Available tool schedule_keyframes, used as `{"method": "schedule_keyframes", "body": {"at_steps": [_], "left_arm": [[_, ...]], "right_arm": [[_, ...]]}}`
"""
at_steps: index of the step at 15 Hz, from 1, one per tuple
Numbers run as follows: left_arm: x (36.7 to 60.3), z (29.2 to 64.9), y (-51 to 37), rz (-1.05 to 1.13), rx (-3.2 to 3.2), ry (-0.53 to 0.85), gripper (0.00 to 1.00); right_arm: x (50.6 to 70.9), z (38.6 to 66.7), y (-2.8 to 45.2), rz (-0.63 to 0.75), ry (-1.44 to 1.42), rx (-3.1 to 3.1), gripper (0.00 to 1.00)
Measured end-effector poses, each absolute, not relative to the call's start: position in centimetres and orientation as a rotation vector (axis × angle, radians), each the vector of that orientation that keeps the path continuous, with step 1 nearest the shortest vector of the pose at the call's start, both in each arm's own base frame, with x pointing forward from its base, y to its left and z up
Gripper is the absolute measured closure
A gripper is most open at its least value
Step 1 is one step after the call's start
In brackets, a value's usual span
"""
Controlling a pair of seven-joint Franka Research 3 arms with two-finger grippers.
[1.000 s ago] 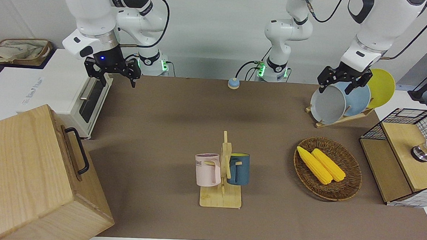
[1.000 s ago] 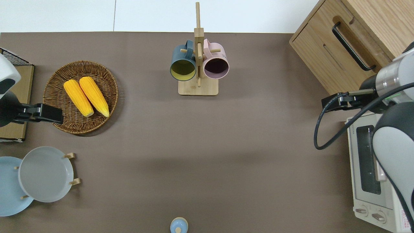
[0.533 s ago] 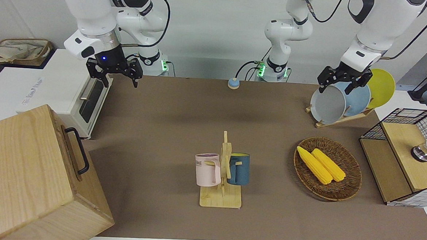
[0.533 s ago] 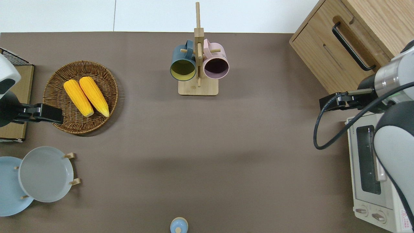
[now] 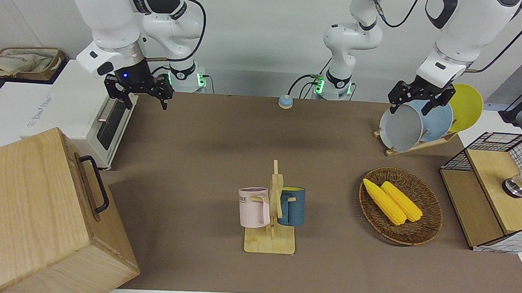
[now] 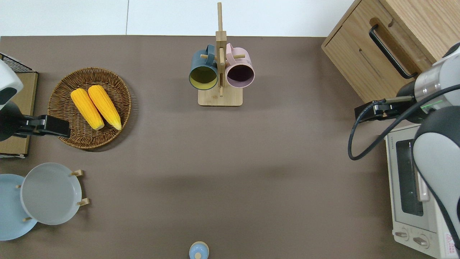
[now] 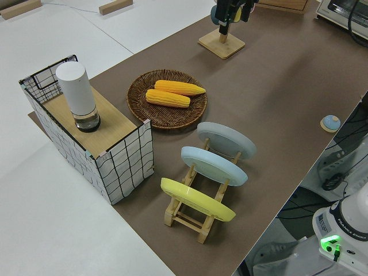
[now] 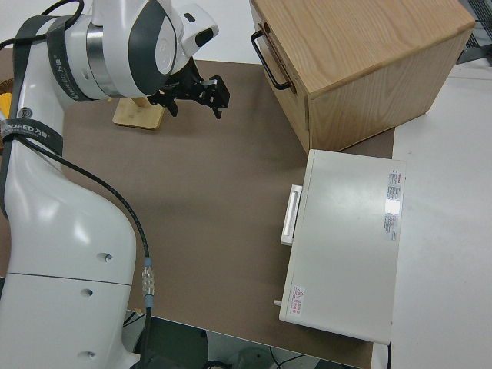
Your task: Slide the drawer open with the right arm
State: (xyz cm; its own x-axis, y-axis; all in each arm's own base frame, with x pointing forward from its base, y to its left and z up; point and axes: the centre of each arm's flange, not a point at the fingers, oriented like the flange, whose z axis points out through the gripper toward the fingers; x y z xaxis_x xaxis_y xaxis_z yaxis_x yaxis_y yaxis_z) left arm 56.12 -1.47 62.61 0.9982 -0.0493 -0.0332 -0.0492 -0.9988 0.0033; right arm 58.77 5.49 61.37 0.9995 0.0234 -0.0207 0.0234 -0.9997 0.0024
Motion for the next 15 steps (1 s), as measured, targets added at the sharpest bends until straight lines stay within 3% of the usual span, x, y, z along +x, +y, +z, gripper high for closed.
{"method": "schedule_keyframes", "body": {"at_steps": [7,15], "left_arm": [[56.1,62.6,-1.5,-0.052,3.138,-0.077,0.0],[56.1,62.6,-1.5,-0.052,3.138,-0.077,0.0]], "right_arm": [[59.3,62.1,5.4,0.021,0.084,2.97,0.01],[59.8,61.8,11.9,0.107,0.313,2.513,0.02]]}}
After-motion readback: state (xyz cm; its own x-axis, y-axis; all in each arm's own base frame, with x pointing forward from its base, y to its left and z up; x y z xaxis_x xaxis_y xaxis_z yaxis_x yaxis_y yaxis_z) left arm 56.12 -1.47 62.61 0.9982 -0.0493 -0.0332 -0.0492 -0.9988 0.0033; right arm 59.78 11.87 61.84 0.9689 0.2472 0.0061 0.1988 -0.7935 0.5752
